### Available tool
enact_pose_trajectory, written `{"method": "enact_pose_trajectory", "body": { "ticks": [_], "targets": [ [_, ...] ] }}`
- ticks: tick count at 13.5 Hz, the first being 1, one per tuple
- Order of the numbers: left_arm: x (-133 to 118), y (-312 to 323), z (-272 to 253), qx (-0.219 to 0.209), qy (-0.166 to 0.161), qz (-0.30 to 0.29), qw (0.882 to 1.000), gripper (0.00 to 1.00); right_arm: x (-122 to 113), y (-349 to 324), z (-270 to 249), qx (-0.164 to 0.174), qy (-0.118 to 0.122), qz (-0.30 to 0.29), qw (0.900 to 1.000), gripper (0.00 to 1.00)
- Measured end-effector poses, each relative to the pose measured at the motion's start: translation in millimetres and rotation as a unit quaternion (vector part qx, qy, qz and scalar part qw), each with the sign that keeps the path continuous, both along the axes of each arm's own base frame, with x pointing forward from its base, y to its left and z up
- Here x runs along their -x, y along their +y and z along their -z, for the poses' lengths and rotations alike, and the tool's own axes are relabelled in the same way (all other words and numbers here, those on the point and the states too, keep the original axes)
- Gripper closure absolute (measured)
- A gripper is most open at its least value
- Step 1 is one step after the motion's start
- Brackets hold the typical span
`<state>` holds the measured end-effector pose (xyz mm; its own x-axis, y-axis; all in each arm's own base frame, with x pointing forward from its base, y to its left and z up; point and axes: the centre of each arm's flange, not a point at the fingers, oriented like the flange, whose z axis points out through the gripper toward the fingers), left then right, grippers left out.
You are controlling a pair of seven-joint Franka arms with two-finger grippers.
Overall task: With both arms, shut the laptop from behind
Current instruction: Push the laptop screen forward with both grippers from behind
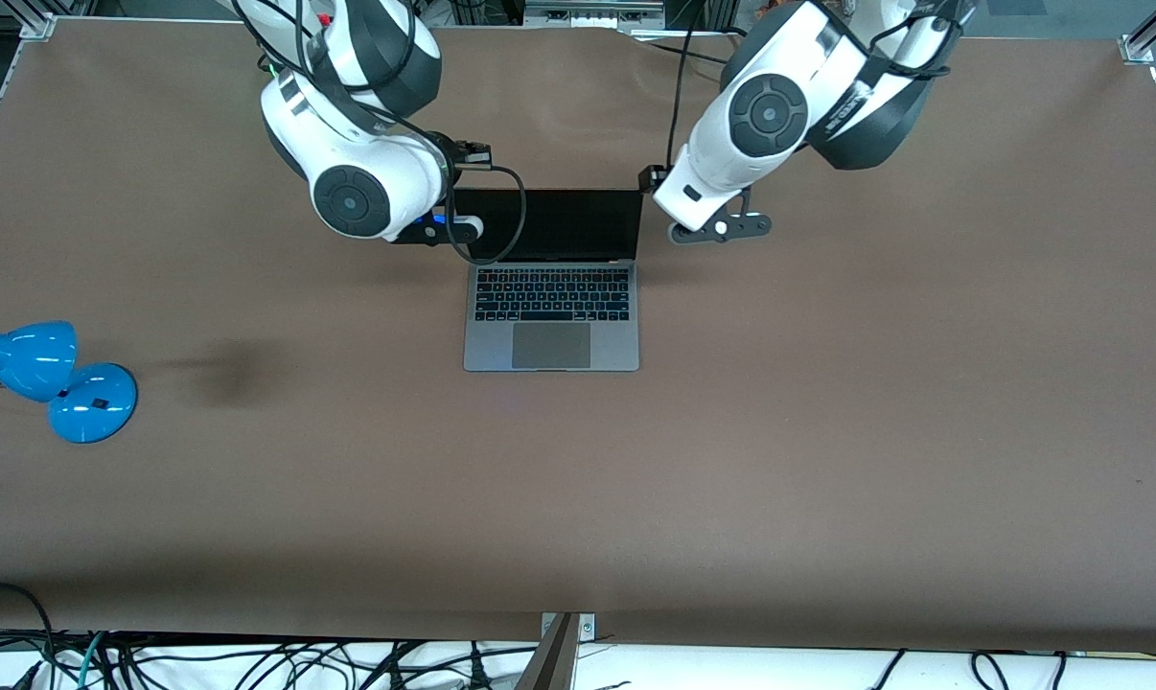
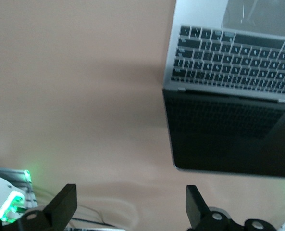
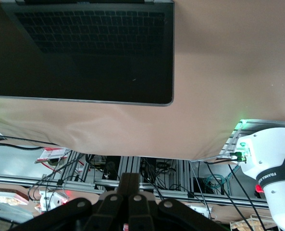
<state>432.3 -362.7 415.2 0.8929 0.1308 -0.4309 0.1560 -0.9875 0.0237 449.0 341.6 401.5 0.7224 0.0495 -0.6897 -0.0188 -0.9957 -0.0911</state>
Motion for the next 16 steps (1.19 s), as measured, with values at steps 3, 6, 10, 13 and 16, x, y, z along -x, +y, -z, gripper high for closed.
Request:
{"method": "enact_pose_trajectory", "body": {
  "ticks": [3, 6, 10, 13, 16],
  "targets": [
    [15.0, -12.6, 4.8, 0.018, 0.031, -0.012, 0.999, 0.0, 2.4, -2.2, 20.0, -0.006, 0.018, -0.014, 1.0, 0.99],
    [36.2, -35.9, 5.5, 0.026, 0.057, -0.046, 0.997, 0.0, 3.6, -3.6, 35.5, -0.012, 0.032, -0.024, 0.999, 0.99],
    [65.3, -66.2, 12.7, 0.022, 0.062, -0.073, 0.995, 0.04, 6.3, -6.8, 57.6, -0.021, 0.051, -0.038, 0.998, 0.99],
    [82.4, -83.6, 35.2, 0.017, 0.053, -0.097, 0.994, 0.1, 1.4, -5.1, 69.9, -0.027, 0.045, -0.031, 0.998, 0.99],
    [84.5, -90.3, 55.3, 0.01, 0.063, -0.114, 0.991, 0.44, -5.9, -3.0, 73.4, -0.035, 0.024, -0.021, 0.999, 0.99]
  ]
}}
